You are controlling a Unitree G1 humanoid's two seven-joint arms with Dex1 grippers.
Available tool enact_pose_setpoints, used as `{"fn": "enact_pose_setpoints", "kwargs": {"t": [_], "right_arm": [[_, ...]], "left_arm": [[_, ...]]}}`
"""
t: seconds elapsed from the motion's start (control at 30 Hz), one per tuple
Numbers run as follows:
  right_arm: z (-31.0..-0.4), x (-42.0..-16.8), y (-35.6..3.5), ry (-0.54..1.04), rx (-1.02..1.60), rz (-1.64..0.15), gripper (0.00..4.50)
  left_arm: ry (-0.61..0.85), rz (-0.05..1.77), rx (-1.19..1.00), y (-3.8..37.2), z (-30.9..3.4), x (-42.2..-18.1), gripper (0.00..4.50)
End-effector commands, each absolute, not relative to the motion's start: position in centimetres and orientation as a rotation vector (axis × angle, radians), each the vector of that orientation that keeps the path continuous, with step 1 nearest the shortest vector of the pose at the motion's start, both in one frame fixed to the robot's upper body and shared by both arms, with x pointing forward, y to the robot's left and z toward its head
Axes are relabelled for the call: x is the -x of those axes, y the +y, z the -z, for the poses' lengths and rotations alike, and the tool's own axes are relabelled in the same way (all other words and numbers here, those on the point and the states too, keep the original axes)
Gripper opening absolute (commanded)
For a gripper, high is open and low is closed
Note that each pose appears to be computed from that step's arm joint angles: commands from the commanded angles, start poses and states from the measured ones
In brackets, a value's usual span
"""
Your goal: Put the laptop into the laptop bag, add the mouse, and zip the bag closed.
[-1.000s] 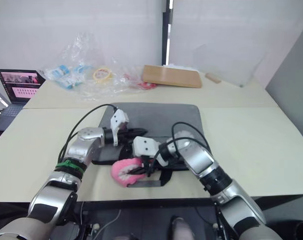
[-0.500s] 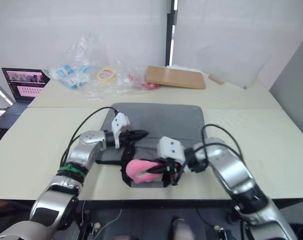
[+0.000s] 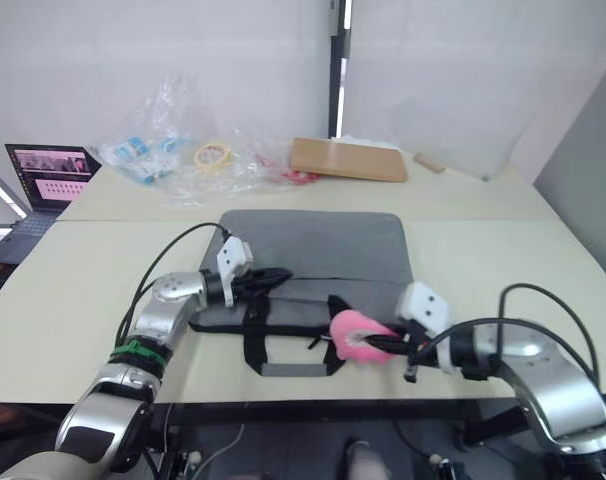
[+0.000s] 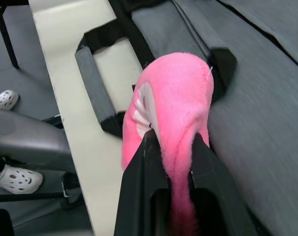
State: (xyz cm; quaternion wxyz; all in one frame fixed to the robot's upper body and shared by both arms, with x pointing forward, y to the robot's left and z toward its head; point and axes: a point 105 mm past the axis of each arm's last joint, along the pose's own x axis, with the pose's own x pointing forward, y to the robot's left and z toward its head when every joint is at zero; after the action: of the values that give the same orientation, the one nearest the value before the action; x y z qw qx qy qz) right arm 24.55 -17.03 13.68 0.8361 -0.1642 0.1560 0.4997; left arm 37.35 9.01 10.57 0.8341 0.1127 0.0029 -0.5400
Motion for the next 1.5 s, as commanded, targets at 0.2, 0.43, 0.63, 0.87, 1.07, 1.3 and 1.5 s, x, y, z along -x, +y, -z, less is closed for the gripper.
{"fn": "enact_pose_setpoints", "kwargs": {"t": [0.2,0.43,0.63,0.87,1.07,1.3,1.5], "right_arm": [[-15.7,-25.1,-24.9,0.344,0.321,-0.789,0.02],[-16.0,-25.3,-29.8,0.366,0.304,-0.654,0.02],[-17.4,-27.1,-31.9,0.318,0.303,-0.570,0.02],[-17.6,-30.3,-31.1,0.256,0.310,-0.532,0.02],[-17.3,-33.6,-30.8,0.204,0.358,-0.437,0.02],[-16.9,-37.0,-30.4,0.131,0.393,-0.307,0.02],[-17.2,-38.3,-29.2,0.071,0.355,-0.283,0.02]], "left_arm": [[0.180,1.112,-0.217,10.6,-6.1,-36.6,0.00],[0.173,1.113,-0.225,10.5,-6.2,-36.8,0.00],[0.176,1.120,-0.234,10.4,-6.1,-36.8,0.00],[0.182,1.154,-0.238,10.2,-5.6,-36.1,0.00],[0.176,1.151,-0.232,10.2,-5.6,-36.1,0.00],[0.171,1.159,-0.205,10.4,-5.7,-35.7,0.00],[0.182,1.165,-0.195,11.0,-5.5,-35.3,0.00]]}}
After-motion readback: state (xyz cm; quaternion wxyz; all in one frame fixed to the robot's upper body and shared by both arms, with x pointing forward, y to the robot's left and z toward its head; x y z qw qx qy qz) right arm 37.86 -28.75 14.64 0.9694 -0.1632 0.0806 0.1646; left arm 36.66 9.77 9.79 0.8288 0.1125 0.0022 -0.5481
